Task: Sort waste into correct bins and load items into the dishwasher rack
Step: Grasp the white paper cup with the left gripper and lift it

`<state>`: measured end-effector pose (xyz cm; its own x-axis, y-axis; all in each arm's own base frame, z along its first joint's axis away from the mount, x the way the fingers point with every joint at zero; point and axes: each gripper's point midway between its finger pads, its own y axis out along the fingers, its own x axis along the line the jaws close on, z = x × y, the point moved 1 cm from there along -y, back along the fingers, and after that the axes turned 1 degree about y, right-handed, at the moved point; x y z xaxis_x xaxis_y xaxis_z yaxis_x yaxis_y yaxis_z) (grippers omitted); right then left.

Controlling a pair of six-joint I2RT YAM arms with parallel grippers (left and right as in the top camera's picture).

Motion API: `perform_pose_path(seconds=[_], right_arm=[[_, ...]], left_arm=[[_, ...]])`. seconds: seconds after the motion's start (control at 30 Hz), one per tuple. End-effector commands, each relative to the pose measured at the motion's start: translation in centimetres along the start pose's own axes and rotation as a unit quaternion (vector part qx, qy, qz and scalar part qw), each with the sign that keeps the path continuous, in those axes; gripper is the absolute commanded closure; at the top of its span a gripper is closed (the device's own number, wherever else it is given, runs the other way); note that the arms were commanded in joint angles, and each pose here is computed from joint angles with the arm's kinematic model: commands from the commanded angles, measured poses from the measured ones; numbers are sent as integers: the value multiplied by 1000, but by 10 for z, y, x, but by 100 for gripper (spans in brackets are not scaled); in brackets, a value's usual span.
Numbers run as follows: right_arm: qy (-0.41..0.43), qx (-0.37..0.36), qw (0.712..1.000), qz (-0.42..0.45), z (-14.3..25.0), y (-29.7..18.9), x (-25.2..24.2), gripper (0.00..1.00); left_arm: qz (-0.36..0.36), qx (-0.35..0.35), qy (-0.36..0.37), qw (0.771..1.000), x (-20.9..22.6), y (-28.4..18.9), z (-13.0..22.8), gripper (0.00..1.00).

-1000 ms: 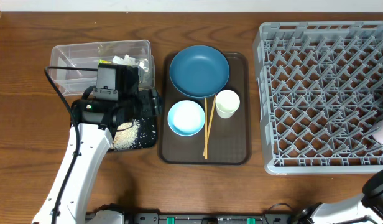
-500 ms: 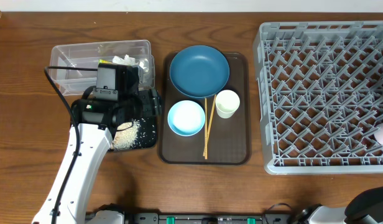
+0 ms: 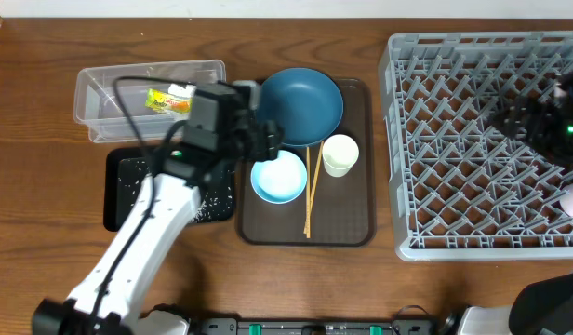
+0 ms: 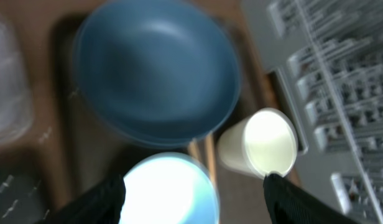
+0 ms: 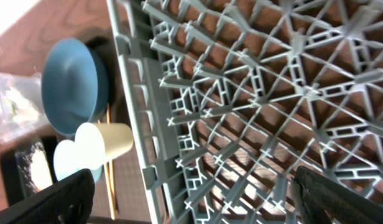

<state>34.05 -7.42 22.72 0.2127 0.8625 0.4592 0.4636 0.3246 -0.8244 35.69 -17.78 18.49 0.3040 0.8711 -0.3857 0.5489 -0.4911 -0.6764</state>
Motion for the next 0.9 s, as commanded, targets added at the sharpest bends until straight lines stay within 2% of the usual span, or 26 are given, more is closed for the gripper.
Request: perform_pose_path(seconds=[0.0, 0.17, 0.47, 0.53, 0.67, 0.73, 0.87], right_arm=[[-29, 14, 999, 22, 5, 7, 5, 1], [-47, 23, 998, 36, 8, 12, 11, 1], [-48, 24, 998, 42, 9, 13, 10, 1], [-48, 24, 998, 42, 9, 13, 10, 1], [-49, 24, 998, 42, 9, 13, 10, 1], [-48, 24, 998, 43, 9, 13, 10, 1], [-48, 24, 998, 42, 9, 13, 10, 1]], left_arm=[[26, -4, 23, 999, -24, 22, -1, 26], [49, 11, 52, 997, -49, 60, 15, 26], [33, 83, 61, 994, -48, 104, 62, 27], [31, 91, 60, 994, -46, 109, 68, 33], [26, 102, 58, 993, -43, 111, 73, 56], [24, 108, 57, 992, -41, 111, 76, 64], [20, 120, 54, 991, -39, 110, 81, 68]])
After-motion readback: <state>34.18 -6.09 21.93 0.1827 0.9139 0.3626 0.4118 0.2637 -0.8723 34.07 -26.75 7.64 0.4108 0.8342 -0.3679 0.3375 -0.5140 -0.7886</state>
